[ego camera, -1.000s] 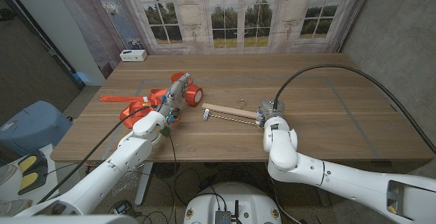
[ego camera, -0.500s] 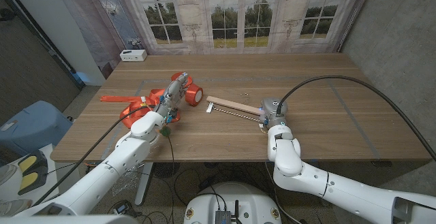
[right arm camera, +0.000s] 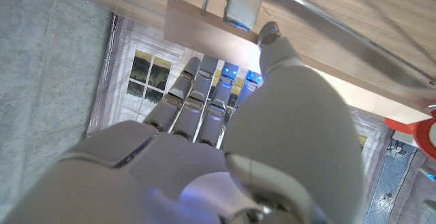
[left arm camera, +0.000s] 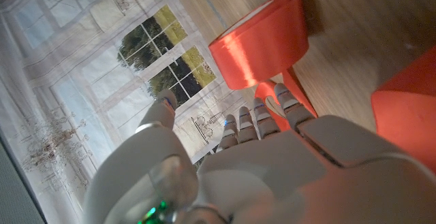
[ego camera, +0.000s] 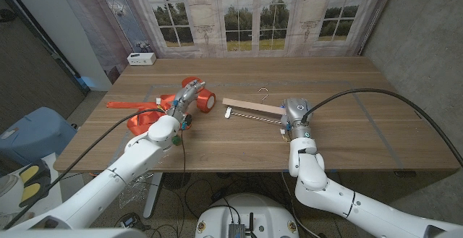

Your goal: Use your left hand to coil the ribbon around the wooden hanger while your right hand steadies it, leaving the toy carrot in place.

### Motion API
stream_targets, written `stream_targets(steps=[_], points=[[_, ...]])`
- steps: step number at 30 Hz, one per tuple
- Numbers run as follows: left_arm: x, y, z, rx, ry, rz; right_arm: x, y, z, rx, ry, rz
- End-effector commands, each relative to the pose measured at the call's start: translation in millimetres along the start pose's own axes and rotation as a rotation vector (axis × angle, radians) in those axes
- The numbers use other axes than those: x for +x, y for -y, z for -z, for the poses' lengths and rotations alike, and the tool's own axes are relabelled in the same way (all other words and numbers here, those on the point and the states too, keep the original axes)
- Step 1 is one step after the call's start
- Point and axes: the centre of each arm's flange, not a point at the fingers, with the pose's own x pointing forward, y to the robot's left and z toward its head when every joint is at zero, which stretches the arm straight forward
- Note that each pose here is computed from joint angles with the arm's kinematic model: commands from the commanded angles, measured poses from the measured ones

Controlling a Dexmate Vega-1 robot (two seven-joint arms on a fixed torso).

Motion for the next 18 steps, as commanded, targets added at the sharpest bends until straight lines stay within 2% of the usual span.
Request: stream_targets(steps=[1,13,18], points=[[-7.7,5.0,-17.5,0.244,-0.087,-0.182,-0.8,9.7,11.6,0.053,-0.006,0.096],[-8.3,24.2,-37.5,0.378,-0.112,-0.209,-0.1,16.5,24.0,0.135,0.004,0.187],[-9.0,33.2,-45.2,0.424,-0.127,-0.22,-1.4,19.7,29.2,0.183,0.027,0.256]])
